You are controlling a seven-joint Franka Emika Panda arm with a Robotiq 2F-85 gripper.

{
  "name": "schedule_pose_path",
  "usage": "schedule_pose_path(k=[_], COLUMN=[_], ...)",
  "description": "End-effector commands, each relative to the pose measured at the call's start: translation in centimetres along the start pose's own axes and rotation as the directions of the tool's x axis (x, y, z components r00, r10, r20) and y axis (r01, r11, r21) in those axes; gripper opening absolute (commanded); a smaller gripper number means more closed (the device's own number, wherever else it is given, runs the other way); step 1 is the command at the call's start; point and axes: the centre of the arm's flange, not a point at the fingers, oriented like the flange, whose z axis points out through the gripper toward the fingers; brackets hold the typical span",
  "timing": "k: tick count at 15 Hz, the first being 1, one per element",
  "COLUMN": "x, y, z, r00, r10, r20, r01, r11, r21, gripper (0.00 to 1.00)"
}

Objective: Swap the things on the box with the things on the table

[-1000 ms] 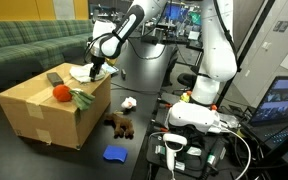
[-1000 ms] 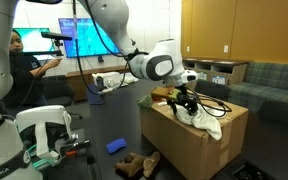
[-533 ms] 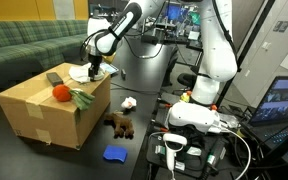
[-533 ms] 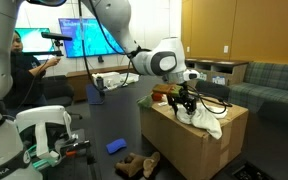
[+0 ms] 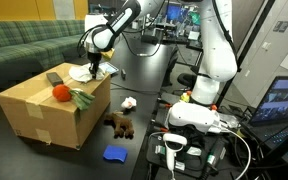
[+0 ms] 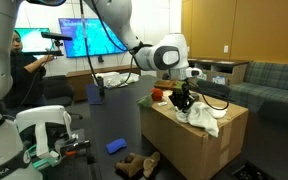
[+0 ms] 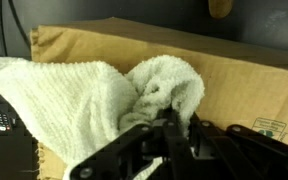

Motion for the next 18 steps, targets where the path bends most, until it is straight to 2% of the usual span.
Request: schedule_pose_path(k=[1,3,8,12,14,18], x=[-0.2,-1.1,-4.4,-9.0,-11.6,-15.5], y=[1.3,2.9,9.5,14.4,15.8,20.3], z=[-1.6,-3.2,-9.1,-13.4,-15.1,-14.3], r00=[1.0,1.0,0.99,0.964,0.948,0.912], r10=[-0.014,-0.004,0.105,0.223,0.278,0.379], r20=[-0.002,-0.023,-0.095,-0.146,-0.158,-0.156], r01=[0.014,0.003,-0.119,-0.252,-0.311,-0.409], r11=[0.999,0.998,0.981,0.94,0.915,0.866], r21=[-0.039,-0.07,-0.151,-0.229,-0.258,-0.289], gripper=[0.0,0.02,0.02,0.02,0.02,0.02])
